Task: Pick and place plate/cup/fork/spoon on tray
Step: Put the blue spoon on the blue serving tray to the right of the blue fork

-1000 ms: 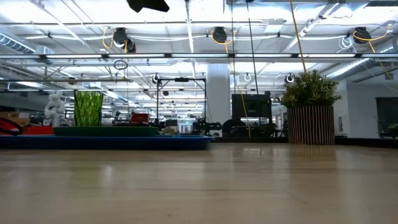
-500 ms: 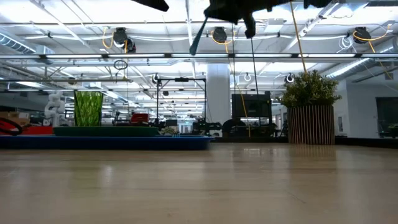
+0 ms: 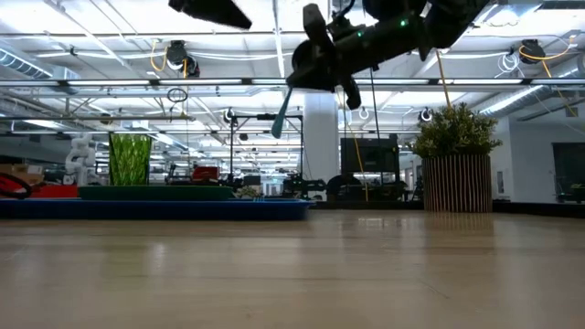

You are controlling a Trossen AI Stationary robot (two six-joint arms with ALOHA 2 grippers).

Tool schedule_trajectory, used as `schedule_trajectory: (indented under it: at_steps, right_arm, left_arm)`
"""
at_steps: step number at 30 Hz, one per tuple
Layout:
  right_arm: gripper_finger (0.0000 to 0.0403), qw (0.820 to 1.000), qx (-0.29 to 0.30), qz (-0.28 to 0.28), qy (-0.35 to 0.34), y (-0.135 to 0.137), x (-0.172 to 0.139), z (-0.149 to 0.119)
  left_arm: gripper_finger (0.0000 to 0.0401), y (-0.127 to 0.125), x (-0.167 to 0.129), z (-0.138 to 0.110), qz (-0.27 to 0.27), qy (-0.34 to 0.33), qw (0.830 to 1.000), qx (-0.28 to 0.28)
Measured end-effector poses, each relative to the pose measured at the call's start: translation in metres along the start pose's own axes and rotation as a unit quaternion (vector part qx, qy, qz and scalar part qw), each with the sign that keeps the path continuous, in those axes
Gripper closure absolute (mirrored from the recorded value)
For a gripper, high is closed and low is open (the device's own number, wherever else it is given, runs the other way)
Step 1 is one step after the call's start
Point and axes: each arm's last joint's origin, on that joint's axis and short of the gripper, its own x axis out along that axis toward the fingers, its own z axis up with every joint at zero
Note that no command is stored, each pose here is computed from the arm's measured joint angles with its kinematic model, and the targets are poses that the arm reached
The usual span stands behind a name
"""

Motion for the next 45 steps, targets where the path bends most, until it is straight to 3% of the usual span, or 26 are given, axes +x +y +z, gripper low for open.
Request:
schedule_trajectory:
  at_steps: [10,18,23,28,34,40,45]
  right_arm:
    - [0.0401,0.997,0.016,-0.071,0.013,-0.013,0.024,-0.014]
    - [0.0401,0.985,-0.054,-0.115,0.119,0.016,0.068,-0.009]
    - [0.0401,0.981,-0.065,-0.126,0.132,0.029,0.085,0.006]
    - [0.0401,0.981,-0.015,-0.145,0.128,0.021,0.09,0.009]
    - [0.0401,0.961,0.057,-0.204,0.178,0.001,0.087,0.002]
    - [0.0401,0.958,0.086,-0.201,0.187,-0.001,0.086,-0.002]
    - [0.0401,0.955,0.105,-0.196,0.197,-0.007,0.089,-0.003]
  left_arm:
    - [0.0357,0.023,-0.02,-0.04,0.026,-0.065,0.996,-0.059]
    - [0.0357,0.029,-0.033,-0.057,0.028,-0.072,0.994,-0.08]
    - [0.0357,0.03,-0.036,-0.06,0.027,-0.07,0.994,-0.079]
    - [0.0357,0.028,-0.037,-0.062,0.019,-0.063,0.995,-0.076]
    - [0.0357,0.023,-0.039,-0.065,-0.001,-0.048,0.996,-0.08]
    - [0.0357,0.013,-0.041,-0.079,-0.033,0.016,0.995,-0.09]
    - [0.0357,0.01,-0.043,-0.079,-0.042,0.017,0.994,-0.103]
